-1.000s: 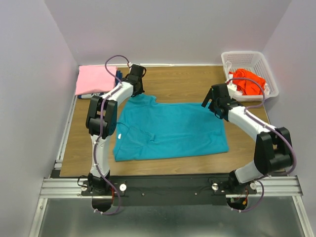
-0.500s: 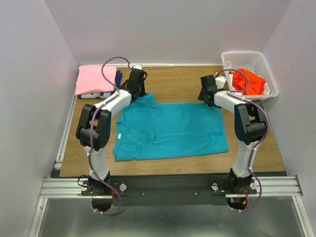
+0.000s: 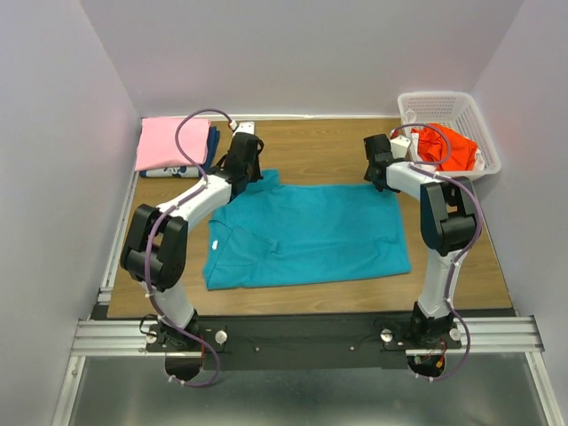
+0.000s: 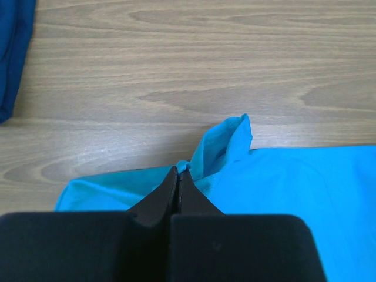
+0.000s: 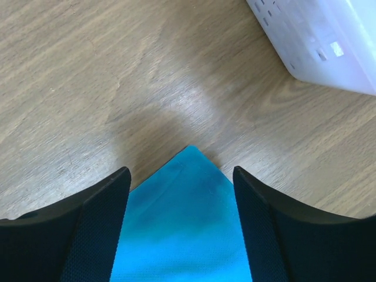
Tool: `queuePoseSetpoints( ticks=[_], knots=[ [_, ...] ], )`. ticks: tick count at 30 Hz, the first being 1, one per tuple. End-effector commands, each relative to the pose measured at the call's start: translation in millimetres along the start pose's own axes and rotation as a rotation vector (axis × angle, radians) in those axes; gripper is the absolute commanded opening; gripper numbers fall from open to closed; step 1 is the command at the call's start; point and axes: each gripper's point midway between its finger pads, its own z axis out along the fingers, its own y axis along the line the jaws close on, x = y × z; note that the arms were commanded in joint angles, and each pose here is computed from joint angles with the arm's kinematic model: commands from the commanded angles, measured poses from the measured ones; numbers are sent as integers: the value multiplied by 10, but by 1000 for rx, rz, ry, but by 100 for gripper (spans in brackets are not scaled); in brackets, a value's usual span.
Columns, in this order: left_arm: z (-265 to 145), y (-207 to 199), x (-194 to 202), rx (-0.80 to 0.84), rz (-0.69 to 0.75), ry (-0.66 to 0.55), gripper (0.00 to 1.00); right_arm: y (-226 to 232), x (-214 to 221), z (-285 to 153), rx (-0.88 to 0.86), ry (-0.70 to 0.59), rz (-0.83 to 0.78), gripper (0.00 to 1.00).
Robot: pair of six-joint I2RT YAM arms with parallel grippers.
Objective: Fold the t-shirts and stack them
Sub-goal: Fold the tshirt
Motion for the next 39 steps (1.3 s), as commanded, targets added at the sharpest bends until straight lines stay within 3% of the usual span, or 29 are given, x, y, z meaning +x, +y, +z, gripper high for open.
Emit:
queuePoseSetpoints(
  ticks=[1, 9, 13, 15, 22, 26, 39],
  knots=[
    [-142, 2, -128, -13, -28, -64, 0, -73, -19, 77, 62, -20, -7, 74],
    [-306, 26, 57, -7, -60, -63, 0, -111, 16, 137, 98, -17, -34, 64],
    [-362, 49, 141, -12, -71, -55, 0, -146, 35, 99, 100, -10, -30, 53],
    [-396, 42, 150, -8, -72, -57, 0, -168, 45, 85, 105, -8, -31, 42],
    [-476, 38, 161, -4, -76, -67, 0, -158, 22, 80, 106, -7, -28, 22],
    [-535, 58, 151, -4, -87, -78, 0, -139, -23, 51, 95, -11, -21, 2],
    [-842, 222, 382, -5, -159, -85, 0, -267, -95, -354, 38, -35, 17, 1]
  ],
)
